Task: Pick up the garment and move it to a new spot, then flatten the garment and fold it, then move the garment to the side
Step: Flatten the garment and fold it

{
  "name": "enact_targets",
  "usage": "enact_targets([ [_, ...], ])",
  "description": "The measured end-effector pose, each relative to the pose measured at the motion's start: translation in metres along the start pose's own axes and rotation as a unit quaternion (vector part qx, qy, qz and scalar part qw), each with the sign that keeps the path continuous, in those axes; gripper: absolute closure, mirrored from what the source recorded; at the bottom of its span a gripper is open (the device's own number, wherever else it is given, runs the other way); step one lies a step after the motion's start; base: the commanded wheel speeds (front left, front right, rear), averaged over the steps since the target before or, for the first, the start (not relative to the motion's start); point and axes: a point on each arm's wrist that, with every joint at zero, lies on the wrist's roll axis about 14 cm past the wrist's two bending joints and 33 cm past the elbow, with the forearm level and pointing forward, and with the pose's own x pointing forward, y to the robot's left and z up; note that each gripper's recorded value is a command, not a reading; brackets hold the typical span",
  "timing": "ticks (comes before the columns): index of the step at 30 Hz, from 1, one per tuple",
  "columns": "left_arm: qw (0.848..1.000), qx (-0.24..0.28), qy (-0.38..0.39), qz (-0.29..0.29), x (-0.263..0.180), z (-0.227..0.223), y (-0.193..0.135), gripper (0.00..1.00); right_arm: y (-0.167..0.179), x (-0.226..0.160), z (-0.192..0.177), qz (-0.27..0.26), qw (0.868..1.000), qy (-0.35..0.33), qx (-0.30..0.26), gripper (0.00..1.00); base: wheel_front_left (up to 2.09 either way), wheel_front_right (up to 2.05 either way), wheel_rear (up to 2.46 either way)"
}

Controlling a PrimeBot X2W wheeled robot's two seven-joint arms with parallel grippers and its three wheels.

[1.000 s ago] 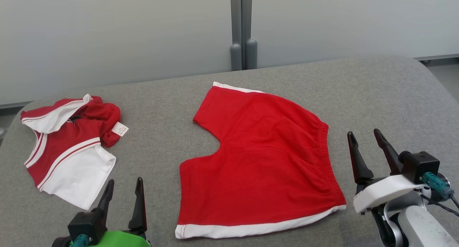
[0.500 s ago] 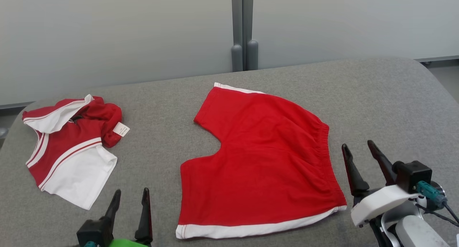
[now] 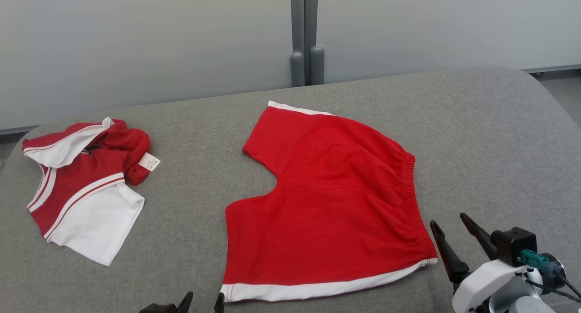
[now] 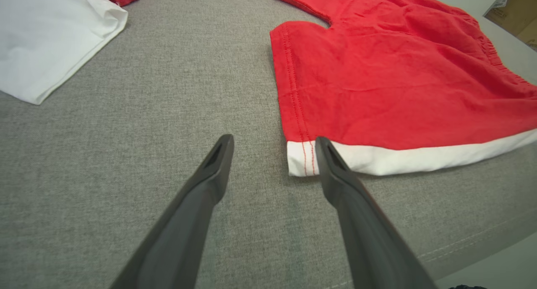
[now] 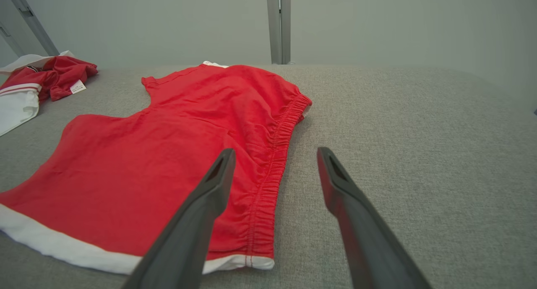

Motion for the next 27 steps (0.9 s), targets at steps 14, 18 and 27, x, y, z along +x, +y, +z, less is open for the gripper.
enact_targets([
  [14,0.997,-0.002,0.063,-0.034,0.011,-0.028,-0.012,0.00,-0.011,-0.007,-0.016,-0.015,1.000,0.024,0.008,0.00,0.00,0.00,0.00],
  [18,0.997,-0.003,0.064,-0.045,0.019,-0.026,-0.017,0.00,-0.014,-0.010,-0.020,-0.021,0.999,0.032,0.010,0.00,0.00,0.00,0.00],
  [27,0.995,0.000,0.081,-0.057,0.022,-0.035,-0.021,0.73,-0.022,-0.014,-0.028,-0.033,0.998,0.043,0.013,0.00,0.00,0.00,0.00],
])
